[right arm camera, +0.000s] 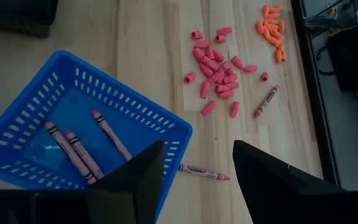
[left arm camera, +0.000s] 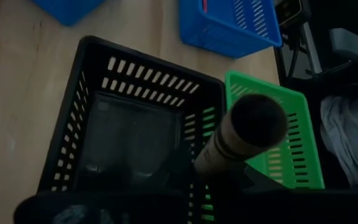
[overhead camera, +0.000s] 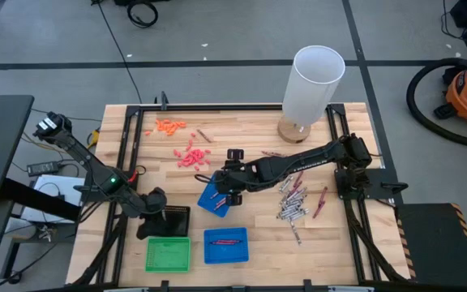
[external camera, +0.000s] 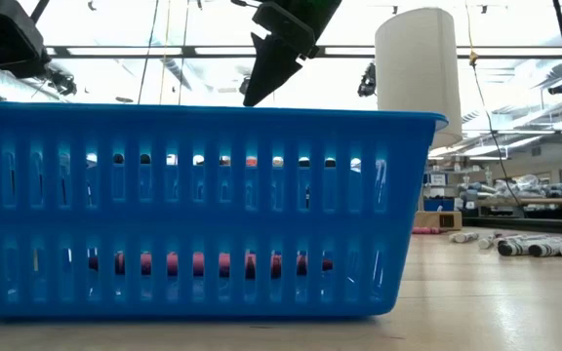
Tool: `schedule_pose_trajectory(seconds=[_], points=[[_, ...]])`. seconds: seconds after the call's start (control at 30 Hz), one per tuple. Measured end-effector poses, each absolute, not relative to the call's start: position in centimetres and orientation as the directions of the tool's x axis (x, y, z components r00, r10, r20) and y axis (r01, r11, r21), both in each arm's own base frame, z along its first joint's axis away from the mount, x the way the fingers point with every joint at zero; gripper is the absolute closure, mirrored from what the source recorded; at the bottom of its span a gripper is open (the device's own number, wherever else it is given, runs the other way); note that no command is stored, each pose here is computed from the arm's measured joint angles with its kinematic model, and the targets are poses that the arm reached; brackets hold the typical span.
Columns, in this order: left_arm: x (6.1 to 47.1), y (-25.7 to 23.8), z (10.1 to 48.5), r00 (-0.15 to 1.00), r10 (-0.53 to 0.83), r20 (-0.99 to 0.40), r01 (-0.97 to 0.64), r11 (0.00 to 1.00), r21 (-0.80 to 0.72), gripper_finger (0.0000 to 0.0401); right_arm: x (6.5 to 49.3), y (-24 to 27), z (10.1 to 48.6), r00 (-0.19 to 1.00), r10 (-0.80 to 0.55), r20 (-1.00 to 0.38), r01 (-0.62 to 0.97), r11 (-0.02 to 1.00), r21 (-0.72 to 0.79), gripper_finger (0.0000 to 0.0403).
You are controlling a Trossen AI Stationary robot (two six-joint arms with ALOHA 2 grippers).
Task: Sort crayons
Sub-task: Put the black crayon into the black bin
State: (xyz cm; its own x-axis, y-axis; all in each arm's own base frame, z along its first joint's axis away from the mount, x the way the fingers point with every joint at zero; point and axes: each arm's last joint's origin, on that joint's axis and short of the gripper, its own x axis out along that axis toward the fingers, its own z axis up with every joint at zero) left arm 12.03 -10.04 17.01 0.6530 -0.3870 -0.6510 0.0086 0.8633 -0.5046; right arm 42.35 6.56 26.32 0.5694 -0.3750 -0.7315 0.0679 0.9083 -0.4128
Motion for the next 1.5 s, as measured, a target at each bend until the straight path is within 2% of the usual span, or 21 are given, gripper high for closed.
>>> schedule_pose_trajectory(seconds=[1.5], points=[[11.81,-9.97,16.79,0.621,-0.396,-0.676,0.008,0.866,-0.499,0.0357,42.67,6.15,26.48,0.59,-0.366,-0.72,0.083,0.914,-0.396,0.0204]])
